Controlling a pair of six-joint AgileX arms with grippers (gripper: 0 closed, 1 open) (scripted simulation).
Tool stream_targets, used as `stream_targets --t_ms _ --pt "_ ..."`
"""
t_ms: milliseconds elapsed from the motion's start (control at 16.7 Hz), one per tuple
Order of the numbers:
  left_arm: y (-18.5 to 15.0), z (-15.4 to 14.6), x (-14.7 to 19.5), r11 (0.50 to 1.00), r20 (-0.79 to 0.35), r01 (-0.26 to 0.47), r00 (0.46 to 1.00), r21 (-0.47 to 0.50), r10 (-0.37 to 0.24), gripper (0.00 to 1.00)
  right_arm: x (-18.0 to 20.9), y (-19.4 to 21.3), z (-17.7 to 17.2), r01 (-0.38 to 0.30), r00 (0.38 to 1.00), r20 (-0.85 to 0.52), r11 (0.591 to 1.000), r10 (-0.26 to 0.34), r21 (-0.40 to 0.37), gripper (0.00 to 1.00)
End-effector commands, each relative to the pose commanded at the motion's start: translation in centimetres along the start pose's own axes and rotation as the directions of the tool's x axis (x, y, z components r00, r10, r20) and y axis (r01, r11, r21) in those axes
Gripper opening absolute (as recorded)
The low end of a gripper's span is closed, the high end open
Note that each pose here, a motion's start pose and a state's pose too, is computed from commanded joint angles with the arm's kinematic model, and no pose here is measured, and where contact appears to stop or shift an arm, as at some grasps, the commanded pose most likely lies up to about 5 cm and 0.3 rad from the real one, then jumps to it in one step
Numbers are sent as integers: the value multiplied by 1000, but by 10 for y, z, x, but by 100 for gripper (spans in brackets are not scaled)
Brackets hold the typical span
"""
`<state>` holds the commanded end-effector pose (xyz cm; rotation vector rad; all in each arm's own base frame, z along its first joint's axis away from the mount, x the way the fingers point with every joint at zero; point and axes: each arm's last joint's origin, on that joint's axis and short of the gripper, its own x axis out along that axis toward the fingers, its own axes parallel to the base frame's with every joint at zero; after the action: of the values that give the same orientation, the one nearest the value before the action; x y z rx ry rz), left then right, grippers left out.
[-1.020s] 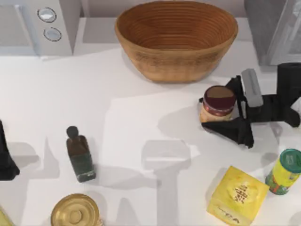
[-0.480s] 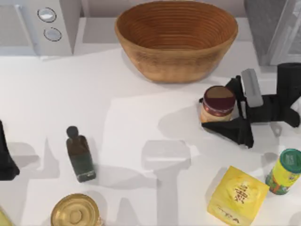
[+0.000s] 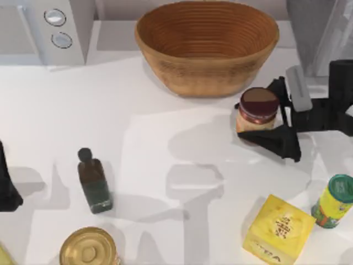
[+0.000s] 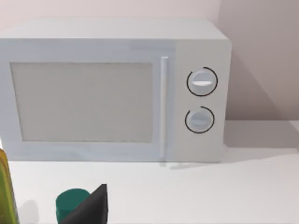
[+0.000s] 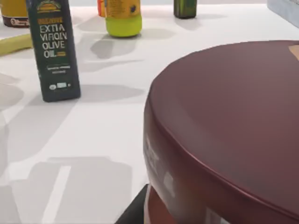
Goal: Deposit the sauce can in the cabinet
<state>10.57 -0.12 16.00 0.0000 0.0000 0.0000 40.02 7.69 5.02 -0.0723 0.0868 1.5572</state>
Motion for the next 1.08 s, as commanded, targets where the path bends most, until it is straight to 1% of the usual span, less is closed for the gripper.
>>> stream_targets --t_ms 120,360,480,660,900,1020,1080 --pt "0 0 0 1000 0 0 1000 0 0 100 -3 -1 20 0 1000 -2 1000 0 16 0" --pt "0 0 0 1000 0 0 1000 0 0 100 -7 -2 55 2 1000 -2 1000 -2 17 0" --pt "0 0 0 1000 0 0 1000 0 0 100 -10 2 79 2 1000 -3 1000 -2 29 0" --pt "0 0 0 1000 0 0 1000 0 0 100 -13 6 112 2 1000 1 1000 -2 4 0" --pt "0 0 0 1000 0 0 1000 0 0 100 -14 6 118 2 1000 2 1000 -2 -6 0" --pt "0 0 0 1000 0 0 1000 0 0 100 -13 6 116 1 1000 2 1000 -1 -3 0" --pt "0 0 0 1000 0 0 1000 0 0 100 -15 8 116 10 1000 -4 1000 -10 10 0"
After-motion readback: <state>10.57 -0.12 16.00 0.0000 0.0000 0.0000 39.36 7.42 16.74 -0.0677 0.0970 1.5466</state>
